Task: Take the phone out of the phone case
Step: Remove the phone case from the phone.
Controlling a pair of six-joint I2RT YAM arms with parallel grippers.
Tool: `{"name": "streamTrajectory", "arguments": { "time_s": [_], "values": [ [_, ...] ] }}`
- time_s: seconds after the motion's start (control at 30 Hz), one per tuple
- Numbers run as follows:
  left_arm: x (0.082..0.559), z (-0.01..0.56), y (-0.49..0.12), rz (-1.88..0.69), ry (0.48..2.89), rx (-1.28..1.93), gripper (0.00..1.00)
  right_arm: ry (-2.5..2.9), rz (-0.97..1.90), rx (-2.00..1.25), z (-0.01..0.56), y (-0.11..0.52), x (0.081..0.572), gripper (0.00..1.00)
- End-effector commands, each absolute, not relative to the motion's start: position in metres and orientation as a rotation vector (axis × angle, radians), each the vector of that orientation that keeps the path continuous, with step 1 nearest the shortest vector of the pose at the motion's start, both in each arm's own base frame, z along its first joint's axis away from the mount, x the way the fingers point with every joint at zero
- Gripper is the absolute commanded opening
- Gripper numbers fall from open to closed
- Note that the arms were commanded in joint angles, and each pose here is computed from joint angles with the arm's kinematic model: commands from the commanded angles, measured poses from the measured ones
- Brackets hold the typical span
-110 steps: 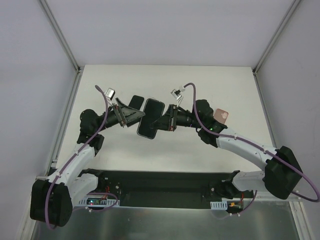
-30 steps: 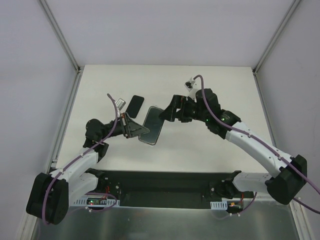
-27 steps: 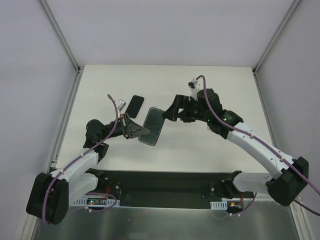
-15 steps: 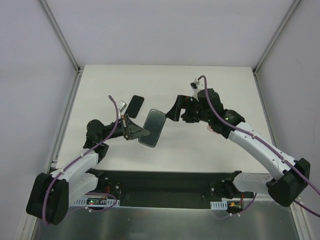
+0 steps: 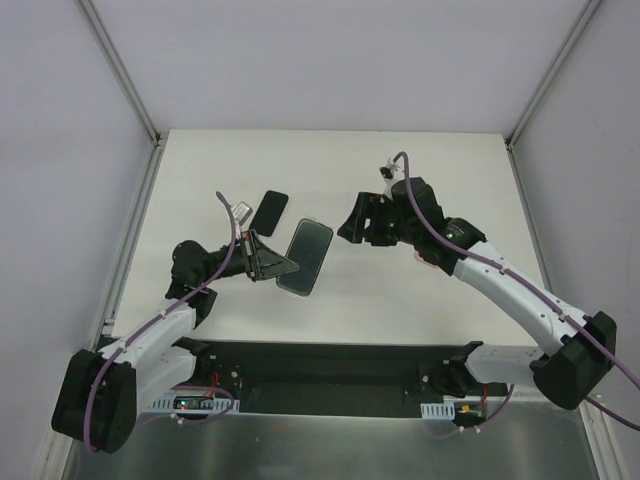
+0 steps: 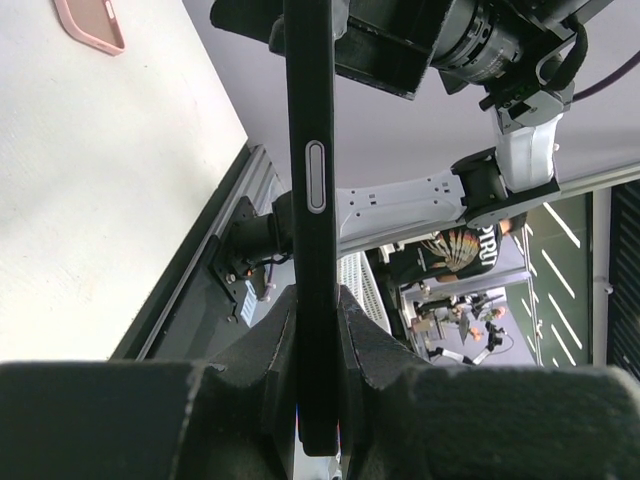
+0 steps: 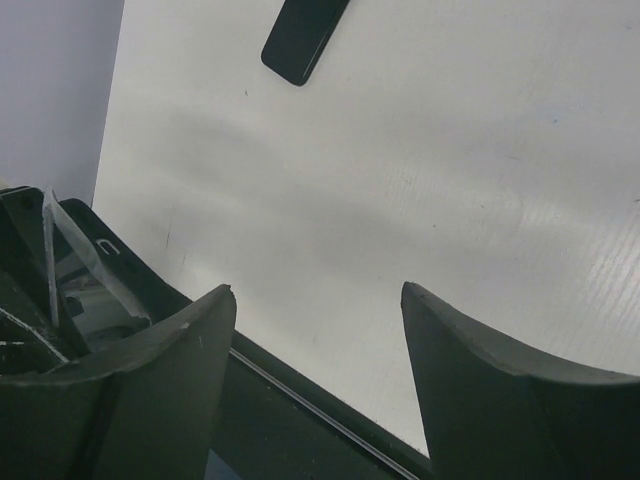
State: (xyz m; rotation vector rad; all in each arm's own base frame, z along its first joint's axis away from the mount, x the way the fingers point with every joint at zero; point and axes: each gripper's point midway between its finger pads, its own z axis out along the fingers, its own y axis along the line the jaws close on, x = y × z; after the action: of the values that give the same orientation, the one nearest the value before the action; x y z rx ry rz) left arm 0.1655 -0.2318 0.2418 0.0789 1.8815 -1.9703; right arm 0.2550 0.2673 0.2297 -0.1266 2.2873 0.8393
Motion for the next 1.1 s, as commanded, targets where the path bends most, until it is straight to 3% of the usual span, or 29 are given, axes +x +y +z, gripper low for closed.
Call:
{"name": "streamTrajectory", "arguments": {
  "time_s": [0.0, 0.13, 0.37, 0.6, 0.8, 1.07],
  "values": [
    [0.159, 0.270, -0.231, -1.942, 1.732, 0.233, 0.00, 2.228, 0.900, -0.140, 0.242, 0.273, 0.250, 0.72],
    [0.162, 0.263, -0.231, -1.907, 1.749, 0.218, 0.00, 2.112, 0.979, -0.088, 0.268, 0.272, 0.246, 0.79],
    [0.166, 0.258, -0.230, -1.856, 1.772, 0.204, 0.00, 2.042, 1.016, -0.141, 0.295, 0.280, 0.227, 0.79],
    [0.166, 0.261, -0.230, -1.846, 1.762, 0.202, 0.00, 2.194, 0.909, -0.184, 0.265, 0.293, 0.227, 0.79],
    [0.165, 0.267, -0.228, -1.839, 1.741, 0.196, 0.00, 2.261, 0.804, -0.126, 0.242, 0.286, 0.235, 0.73],
    [0.164, 0.278, -0.228, -1.836, 1.709, 0.214, 0.00, 2.289, 0.766, -0.121, 0.229, 0.289, 0.242, 0.55]
  ]
}}
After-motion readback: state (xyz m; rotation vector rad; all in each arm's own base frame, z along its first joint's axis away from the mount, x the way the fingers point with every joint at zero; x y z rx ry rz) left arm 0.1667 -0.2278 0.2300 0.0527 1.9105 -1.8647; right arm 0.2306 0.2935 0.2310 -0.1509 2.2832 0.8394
